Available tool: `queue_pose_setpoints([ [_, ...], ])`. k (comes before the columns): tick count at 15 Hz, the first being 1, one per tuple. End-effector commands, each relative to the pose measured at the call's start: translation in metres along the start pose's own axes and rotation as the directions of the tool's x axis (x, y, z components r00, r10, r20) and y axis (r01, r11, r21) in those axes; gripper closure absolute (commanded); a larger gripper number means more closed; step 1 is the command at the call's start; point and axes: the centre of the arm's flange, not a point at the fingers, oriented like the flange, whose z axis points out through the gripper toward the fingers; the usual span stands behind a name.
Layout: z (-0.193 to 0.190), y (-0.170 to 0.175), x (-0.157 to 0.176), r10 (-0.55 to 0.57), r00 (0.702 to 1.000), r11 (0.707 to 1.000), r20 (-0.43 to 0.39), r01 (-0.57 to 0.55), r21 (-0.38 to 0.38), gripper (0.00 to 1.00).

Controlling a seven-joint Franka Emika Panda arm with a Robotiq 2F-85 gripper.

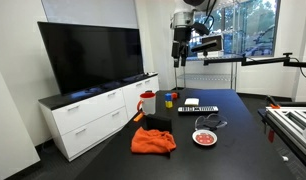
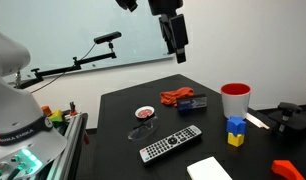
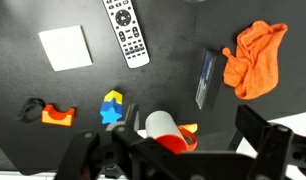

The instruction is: Put the blue block on the yellow block

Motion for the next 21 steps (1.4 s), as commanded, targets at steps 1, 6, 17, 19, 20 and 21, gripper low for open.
queue_pose_setpoints([
  [1,-0.002,-0.002,-0.017,-0.118,0.993,0.993,-0.014,0.118,-0.032,0.0],
  [6,0.017,-0.005,-0.028,-0.184,0.982,0.982,-0.028,0.183,-0.037,0.0],
  [17,0.021,-0.005,-0.032,-0.215,0.975,0.976,-0.05,0.213,-0.04,0.0],
  [19,0.021,-0.006,-0.032,-0.213,0.976,0.977,-0.049,0.211,-0.041,0.0],
  [20,0.021,-0.006,-0.031,-0.213,0.976,0.977,-0.048,0.211,-0.042,0.0],
  [21,0.021,-0.007,-0.031,-0.209,0.977,0.977,-0.044,0.207,-0.045,0.0],
])
